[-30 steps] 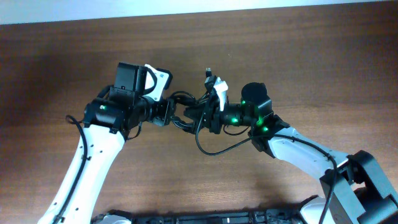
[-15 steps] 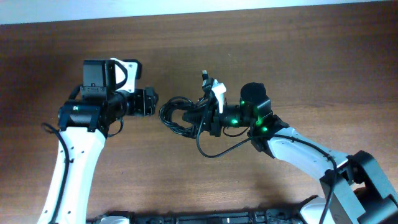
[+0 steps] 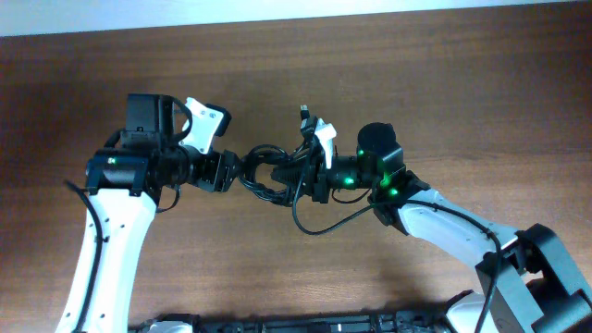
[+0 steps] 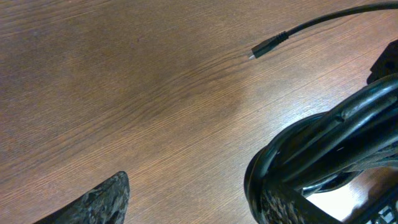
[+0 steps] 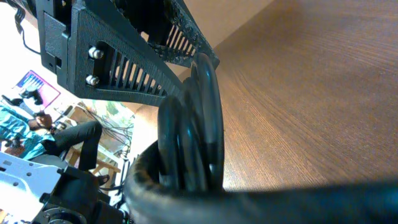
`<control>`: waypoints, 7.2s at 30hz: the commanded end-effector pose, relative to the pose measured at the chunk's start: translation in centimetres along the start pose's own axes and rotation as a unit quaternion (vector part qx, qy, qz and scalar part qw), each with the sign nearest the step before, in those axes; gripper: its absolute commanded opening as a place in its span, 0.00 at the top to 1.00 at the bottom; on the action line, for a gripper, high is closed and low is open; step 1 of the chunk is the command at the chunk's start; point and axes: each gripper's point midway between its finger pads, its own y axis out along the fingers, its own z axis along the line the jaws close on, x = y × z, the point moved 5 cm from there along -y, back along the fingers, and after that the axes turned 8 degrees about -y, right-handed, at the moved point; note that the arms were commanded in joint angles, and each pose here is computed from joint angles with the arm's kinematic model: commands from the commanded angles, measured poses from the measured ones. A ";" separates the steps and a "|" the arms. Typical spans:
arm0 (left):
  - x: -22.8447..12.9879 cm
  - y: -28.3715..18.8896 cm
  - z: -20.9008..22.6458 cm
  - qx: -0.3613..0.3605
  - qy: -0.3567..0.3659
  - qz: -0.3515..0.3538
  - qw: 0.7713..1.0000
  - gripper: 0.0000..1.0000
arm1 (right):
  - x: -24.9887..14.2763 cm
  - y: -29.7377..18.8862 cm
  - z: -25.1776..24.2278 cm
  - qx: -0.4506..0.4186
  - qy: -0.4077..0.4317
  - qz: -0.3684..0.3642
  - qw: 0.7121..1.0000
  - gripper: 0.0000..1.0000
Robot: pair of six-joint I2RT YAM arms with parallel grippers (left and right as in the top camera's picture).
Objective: Untangle cables
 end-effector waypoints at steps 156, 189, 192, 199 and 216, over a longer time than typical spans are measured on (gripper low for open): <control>2.3 4.5 -1.2 0.029 0.199 -0.075 0.977 1.00 | 0.2 3.2 -0.4 -0.094 -0.033 0.010 0.995 0.70; 3.5 -1.1 4.0 -0.022 0.101 -0.170 0.980 0.14 | -0.9 2.9 -0.4 -0.082 -0.009 0.036 0.996 0.96; 3.5 -1.0 3.8 -0.025 0.108 -0.169 0.979 0.20 | -1.0 3.0 0.1 -0.063 -0.008 0.040 0.997 0.96; 3.4 0.1 2.2 -0.009 0.250 -0.156 0.955 0.48 | -1.3 3.1 1.7 0.001 -0.004 0.053 0.999 0.96; 1.8 1.8 2.8 0.024 0.240 -0.093 0.966 0.34 | -1.3 3.1 1.3 -0.010 -0.036 0.052 0.998 0.96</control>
